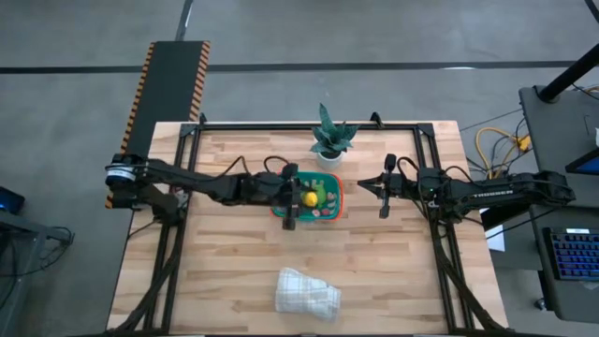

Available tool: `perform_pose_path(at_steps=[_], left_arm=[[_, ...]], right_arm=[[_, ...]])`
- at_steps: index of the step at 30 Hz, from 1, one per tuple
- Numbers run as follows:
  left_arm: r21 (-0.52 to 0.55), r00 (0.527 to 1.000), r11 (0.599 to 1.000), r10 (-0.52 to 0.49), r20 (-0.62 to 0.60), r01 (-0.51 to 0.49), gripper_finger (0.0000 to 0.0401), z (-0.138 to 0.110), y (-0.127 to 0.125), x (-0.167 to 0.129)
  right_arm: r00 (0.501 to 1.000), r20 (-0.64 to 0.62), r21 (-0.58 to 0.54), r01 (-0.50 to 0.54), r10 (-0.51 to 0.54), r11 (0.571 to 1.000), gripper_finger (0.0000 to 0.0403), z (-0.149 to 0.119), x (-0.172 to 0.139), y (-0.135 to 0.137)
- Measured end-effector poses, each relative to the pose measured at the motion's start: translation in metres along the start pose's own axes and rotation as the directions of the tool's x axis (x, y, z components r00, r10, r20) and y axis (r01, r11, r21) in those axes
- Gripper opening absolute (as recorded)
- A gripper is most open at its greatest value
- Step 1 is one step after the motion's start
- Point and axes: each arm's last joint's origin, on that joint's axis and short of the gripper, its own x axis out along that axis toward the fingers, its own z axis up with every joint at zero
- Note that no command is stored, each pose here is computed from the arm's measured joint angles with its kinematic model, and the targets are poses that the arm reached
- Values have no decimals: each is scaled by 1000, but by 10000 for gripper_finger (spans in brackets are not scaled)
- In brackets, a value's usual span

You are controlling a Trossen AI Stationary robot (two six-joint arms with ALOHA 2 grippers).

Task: Build produce basket
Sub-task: Put the yellow lemon into the blue basket

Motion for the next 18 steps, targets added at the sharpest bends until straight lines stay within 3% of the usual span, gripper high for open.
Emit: perform_pose_path(at_steps=[7, 18], left_arm=[[-21, 993, 998, 55, -102, -58, 185, -29, 22, 22], [-29, 973, 995, 86, -214, -95, 185, -48, 36, 26]], right_arm=[[1000, 1, 0, 0, 0, 1000, 9, 0, 0, 0], [1000, 0, 0, 0, 0, 1000, 9, 0, 0, 0]])
